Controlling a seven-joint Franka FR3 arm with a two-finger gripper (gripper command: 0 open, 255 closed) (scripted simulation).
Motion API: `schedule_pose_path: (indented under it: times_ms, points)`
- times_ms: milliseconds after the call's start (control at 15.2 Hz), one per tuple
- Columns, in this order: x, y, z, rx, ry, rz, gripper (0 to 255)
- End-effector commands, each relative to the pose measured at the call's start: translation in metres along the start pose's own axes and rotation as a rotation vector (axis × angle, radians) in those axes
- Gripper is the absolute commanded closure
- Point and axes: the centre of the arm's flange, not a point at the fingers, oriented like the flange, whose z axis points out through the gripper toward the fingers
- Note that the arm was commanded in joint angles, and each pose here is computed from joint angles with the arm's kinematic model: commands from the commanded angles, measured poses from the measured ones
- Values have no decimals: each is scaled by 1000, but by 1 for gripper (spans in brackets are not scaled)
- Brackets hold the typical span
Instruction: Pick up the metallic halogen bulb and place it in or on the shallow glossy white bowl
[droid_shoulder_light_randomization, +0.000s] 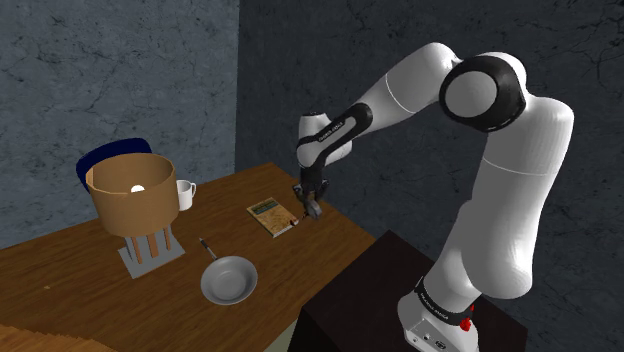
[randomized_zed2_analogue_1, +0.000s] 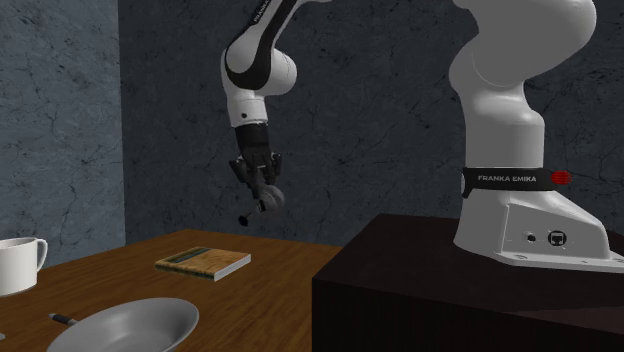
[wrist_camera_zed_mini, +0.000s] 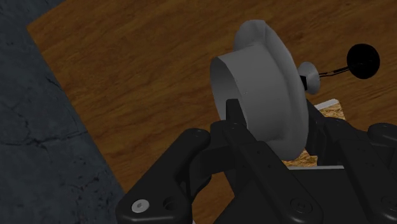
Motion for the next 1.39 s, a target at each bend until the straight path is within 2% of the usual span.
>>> schedule_pose_path:
  times_ms: [0,1320]
  points:
    - [-9,-23,-4,0,0,2,255]
    - [-111,-263,-49,0,0,2,255]
